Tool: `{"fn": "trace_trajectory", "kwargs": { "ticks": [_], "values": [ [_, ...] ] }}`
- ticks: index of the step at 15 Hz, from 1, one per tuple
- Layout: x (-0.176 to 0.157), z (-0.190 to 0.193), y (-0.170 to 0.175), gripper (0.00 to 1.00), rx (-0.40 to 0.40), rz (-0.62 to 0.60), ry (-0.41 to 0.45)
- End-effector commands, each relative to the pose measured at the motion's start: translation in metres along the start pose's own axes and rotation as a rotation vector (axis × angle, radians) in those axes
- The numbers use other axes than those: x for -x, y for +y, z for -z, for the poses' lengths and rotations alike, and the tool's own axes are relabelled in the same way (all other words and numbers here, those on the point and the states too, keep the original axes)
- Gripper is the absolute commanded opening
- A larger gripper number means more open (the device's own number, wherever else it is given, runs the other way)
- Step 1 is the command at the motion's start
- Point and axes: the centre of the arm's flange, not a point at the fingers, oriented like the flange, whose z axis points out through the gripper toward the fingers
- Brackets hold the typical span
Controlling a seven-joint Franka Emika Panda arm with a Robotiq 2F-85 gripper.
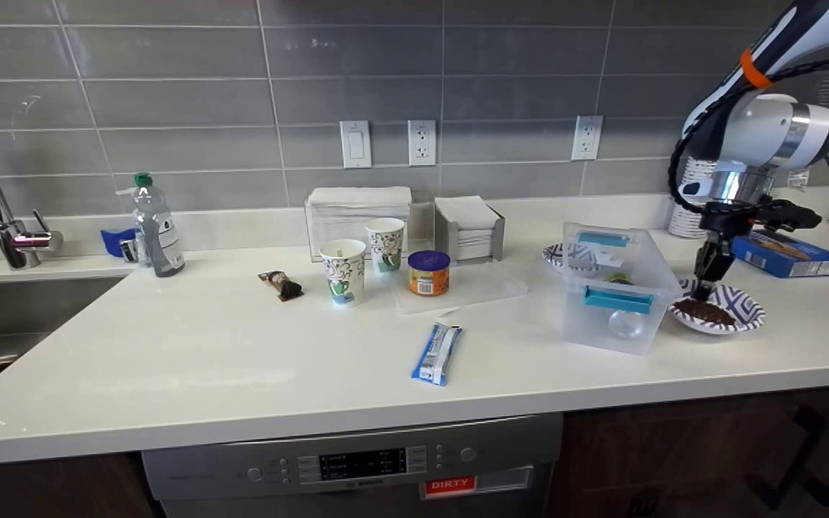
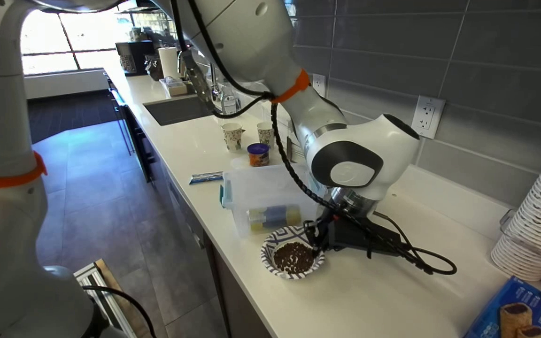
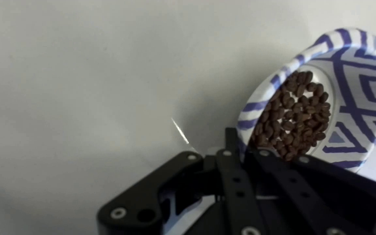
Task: Pour the contents in the plate into the cup
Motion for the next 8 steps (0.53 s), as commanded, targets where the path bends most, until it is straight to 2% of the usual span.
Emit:
{"fn": "trace_trajectory", "kwargs": {
  "ticks": [1, 4, 8],
  "values": [
    [0.011, 0.034, -0.006, 0.01, -0.046, -0.097, -0.028],
    [0.019, 0.058, -0.010, 0.01, -0.087, -0.182, -0.048],
    [0.011, 0.089, -0.047, 0.01, -0.136, -0.262, -0.061]
  ]
}}
